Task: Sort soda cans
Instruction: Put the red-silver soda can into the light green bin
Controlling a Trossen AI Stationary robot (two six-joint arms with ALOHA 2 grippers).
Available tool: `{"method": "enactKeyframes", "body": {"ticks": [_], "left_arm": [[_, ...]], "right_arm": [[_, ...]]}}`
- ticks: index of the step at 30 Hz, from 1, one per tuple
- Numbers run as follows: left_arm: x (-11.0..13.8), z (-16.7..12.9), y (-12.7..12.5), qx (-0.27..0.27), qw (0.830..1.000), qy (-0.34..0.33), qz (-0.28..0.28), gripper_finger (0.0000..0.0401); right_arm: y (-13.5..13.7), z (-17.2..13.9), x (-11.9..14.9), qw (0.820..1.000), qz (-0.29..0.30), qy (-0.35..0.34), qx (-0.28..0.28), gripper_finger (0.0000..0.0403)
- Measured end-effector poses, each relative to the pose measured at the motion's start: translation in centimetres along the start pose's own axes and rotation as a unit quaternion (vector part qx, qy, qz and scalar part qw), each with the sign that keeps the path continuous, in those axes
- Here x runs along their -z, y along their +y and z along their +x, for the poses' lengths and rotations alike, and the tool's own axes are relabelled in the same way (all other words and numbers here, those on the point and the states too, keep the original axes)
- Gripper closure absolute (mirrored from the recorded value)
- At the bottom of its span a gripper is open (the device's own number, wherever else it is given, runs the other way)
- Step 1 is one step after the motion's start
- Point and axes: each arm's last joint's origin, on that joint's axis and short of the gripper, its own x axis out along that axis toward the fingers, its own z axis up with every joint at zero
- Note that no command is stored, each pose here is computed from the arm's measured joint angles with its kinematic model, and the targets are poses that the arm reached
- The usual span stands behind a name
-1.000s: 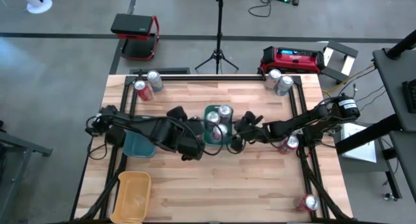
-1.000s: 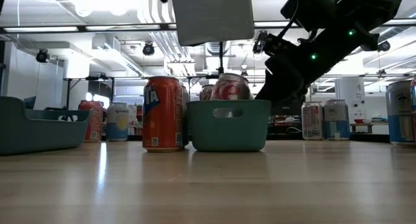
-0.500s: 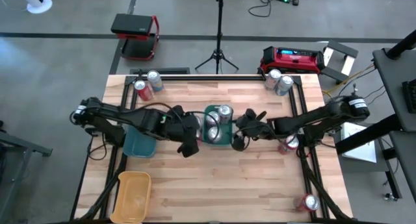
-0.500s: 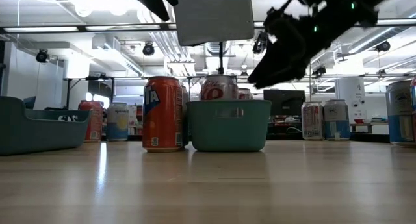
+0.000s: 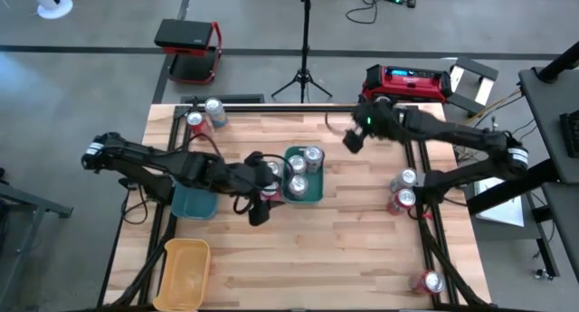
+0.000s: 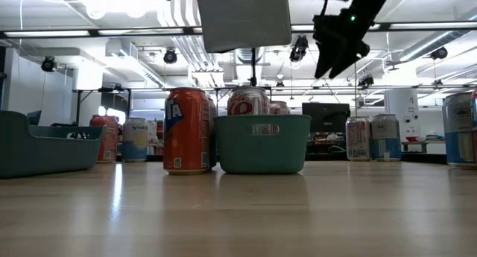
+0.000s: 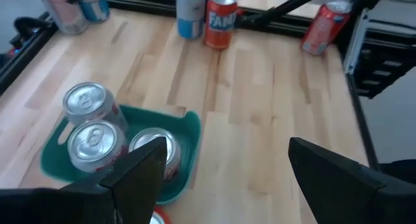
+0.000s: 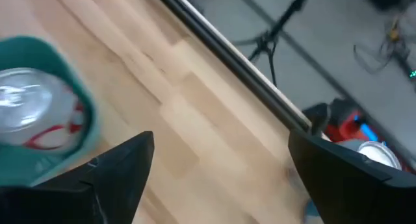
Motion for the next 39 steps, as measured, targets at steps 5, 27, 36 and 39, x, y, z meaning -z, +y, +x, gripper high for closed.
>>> {"method": "enactKeyframes", "body": {"ticks": [5, 27, 36, 39], "left_arm": [[1.8, 0.3, 0.5, 0.002, 1.0, -0.013, -0.009, 0.0095], [6.1, 1.5, -1.9, 0.045, 0.998, -0.027, -0.024, 0.0095], [6.6, 2.1, -2.7, 0.08, 0.989, -0.123, -0.025, 0.0095], [7.0, 2.2, -2.7, 0.084, 0.988, -0.127, -0.026, 0.0095]], "right_arm": [[-4.1, 2.2, -1.6, 0.998, 0.007, 0.055, 0.029, 0.0048], [-14.4, 8.9, 0.3, 0.977, 0.123, 0.159, 0.069, 0.0035], [-16.4, 10.2, 1.4, 0.964, 0.178, 0.18, 0.076, 0.0034], [-16.3, 11.6, 1.9, 0.96, 0.183, 0.201, 0.063, 0.0034]]}}
